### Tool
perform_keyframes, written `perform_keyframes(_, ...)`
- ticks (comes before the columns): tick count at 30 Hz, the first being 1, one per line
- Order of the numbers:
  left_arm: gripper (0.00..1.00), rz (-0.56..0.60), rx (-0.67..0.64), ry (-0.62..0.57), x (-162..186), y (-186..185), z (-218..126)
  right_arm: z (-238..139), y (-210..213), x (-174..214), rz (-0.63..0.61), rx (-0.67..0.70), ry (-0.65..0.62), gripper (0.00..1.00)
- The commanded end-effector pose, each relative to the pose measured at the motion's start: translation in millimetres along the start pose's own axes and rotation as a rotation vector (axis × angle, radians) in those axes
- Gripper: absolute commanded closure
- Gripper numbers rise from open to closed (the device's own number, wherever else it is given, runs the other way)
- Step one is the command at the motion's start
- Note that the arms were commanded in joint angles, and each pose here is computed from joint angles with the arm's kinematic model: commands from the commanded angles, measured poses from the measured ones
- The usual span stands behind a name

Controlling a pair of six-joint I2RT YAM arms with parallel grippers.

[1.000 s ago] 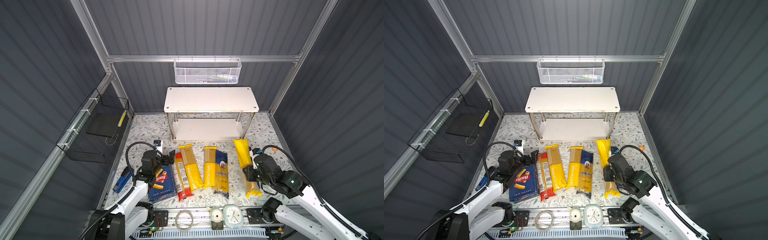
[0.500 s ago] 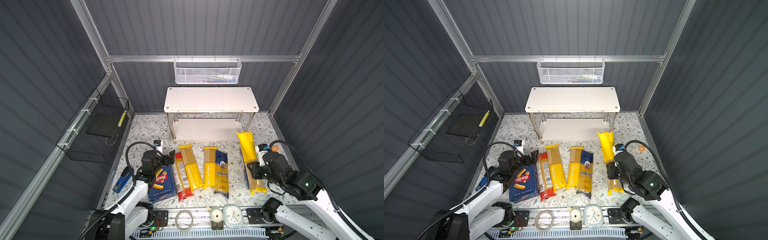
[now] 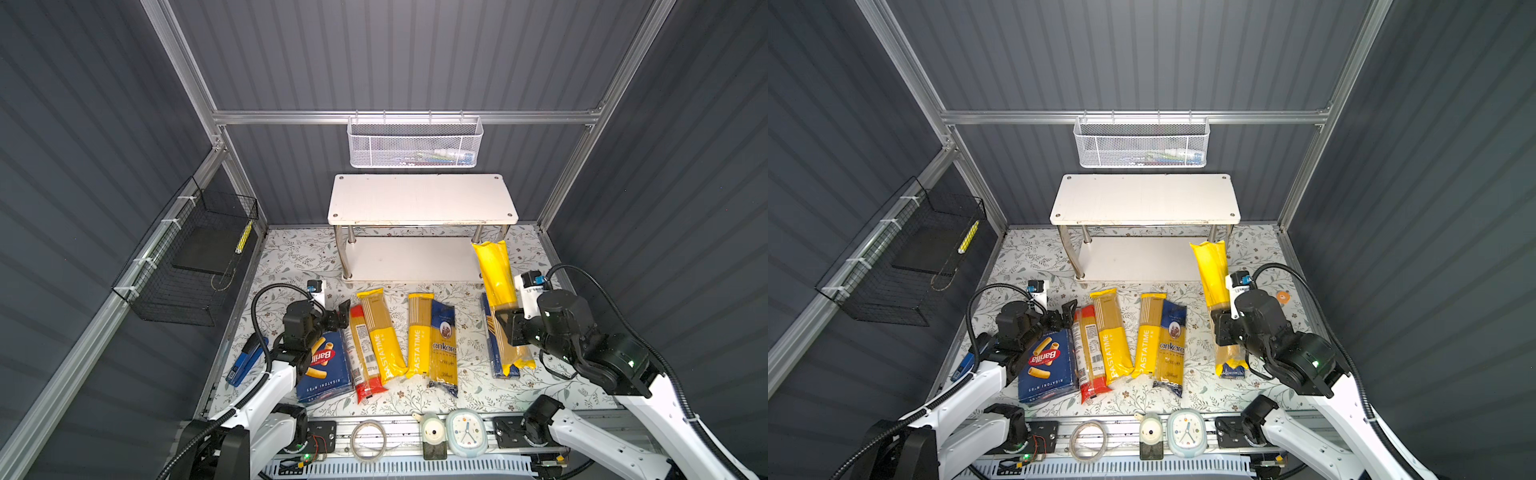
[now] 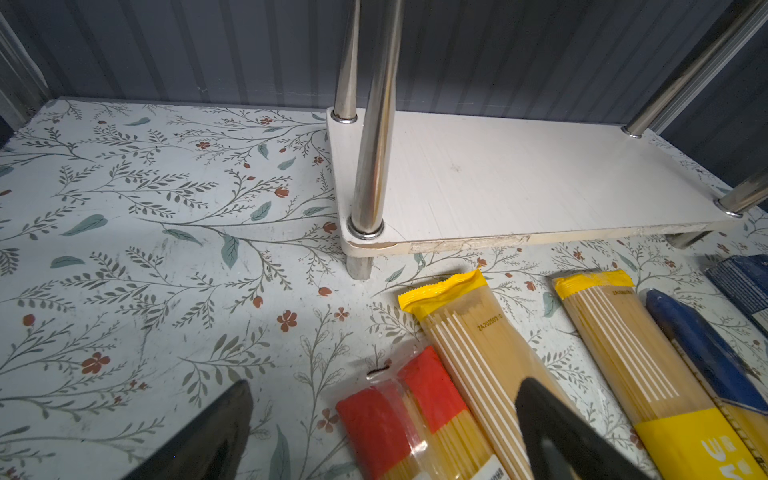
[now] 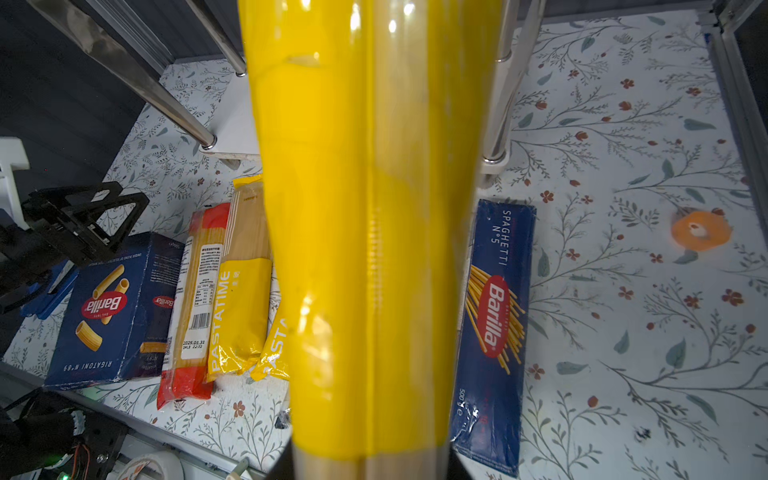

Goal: Place and organize the pasta boxes and bags onto the shelf
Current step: 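Lift the yellow spaghetti bag upright with the right gripper toward the shelf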

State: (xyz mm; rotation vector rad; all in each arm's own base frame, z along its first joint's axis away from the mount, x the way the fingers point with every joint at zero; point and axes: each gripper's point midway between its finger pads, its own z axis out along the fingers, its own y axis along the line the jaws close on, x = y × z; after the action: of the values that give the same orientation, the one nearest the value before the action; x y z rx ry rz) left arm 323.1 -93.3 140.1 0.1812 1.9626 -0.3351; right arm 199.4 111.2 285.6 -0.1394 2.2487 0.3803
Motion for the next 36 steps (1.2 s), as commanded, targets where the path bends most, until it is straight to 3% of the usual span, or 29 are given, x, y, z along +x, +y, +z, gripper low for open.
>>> perform_keyframes(1,0.0,0.006,0.016,-0.02,-5.6,-3.9,-2.3,-26.5,14.8,-59.5,-0.005,-0.051,-0.216,1.0)
perform_keyframes(22,0.01,0.007,0.02,-0.029,-5.4,-4.6,-4.8,-43.4,25.0,-149.0,-0.026,-0.002,-0.346,1.0)
perform_keyframes(36,0.01,0.008,0.024,-0.023,-5.2,-5.4,-3.6,-25.3,16.7,-208.9,0.002,-0.021,-0.373,1.0)
